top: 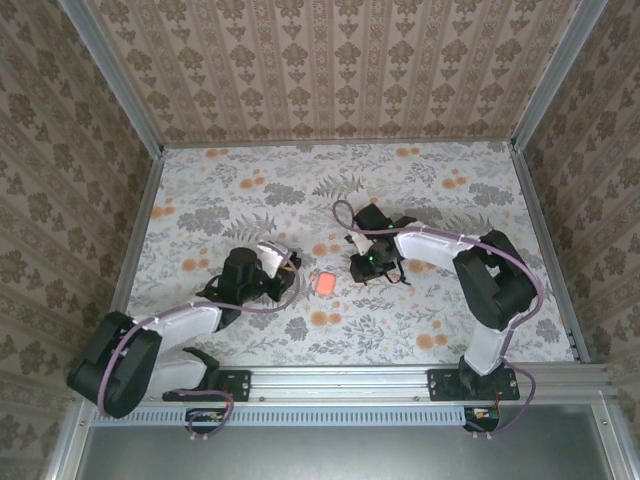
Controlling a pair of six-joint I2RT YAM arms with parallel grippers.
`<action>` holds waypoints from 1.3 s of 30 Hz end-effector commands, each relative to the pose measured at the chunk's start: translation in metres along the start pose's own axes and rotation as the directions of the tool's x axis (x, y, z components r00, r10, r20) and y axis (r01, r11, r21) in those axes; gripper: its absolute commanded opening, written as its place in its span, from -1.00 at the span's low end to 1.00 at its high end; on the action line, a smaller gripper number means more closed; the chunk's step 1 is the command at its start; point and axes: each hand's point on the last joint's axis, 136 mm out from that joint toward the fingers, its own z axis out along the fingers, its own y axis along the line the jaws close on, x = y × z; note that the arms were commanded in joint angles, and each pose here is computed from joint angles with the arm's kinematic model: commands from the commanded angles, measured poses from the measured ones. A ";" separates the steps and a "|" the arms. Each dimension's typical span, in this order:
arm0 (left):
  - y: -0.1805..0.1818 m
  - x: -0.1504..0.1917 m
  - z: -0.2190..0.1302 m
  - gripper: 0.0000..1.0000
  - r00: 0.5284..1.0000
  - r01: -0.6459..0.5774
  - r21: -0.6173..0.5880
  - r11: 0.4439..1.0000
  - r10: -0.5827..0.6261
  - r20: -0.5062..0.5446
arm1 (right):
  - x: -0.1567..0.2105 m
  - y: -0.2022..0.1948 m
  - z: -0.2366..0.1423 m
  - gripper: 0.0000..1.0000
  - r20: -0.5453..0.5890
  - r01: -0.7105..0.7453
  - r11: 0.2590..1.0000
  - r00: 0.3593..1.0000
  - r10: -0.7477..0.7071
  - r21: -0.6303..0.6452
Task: Insert the wireless bluetooth earbuds into the charging case
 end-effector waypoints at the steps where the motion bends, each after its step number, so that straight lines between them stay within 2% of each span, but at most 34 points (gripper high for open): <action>1: -0.009 -0.037 0.008 -0.84 0.994 -0.059 0.043 0.997 0.055 0.098 | -0.039 0.017 -0.017 -0.66 0.197 -0.064 0.988 0.976 0.092 -0.140; 9: -0.025 -0.050 0.031 -0.84 0.992 -0.085 0.142 0.986 0.071 0.104 | -0.066 0.021 -0.049 -0.66 0.407 -0.049 0.976 0.904 0.134 -0.211; 18: -0.038 -0.053 0.049 -0.84 0.994 -0.083 0.253 0.964 0.064 0.083 | -0.076 0.031 -0.079 -0.66 0.545 0.048 0.964 0.832 0.107 -0.263; 29: -0.065 -0.062 0.050 -0.83 0.993 -0.095 0.425 0.900 0.058 0.099 | -0.092 0.062 -0.105 -0.66 0.634 0.215 0.914 0.771 0.057 -0.344; 39: -0.073 -0.070 0.048 -0.83 0.992 -0.105 0.473 0.875 0.056 0.116 | -0.092 0.077 -0.112 -0.66 0.648 0.290 0.879 0.762 0.027 -0.378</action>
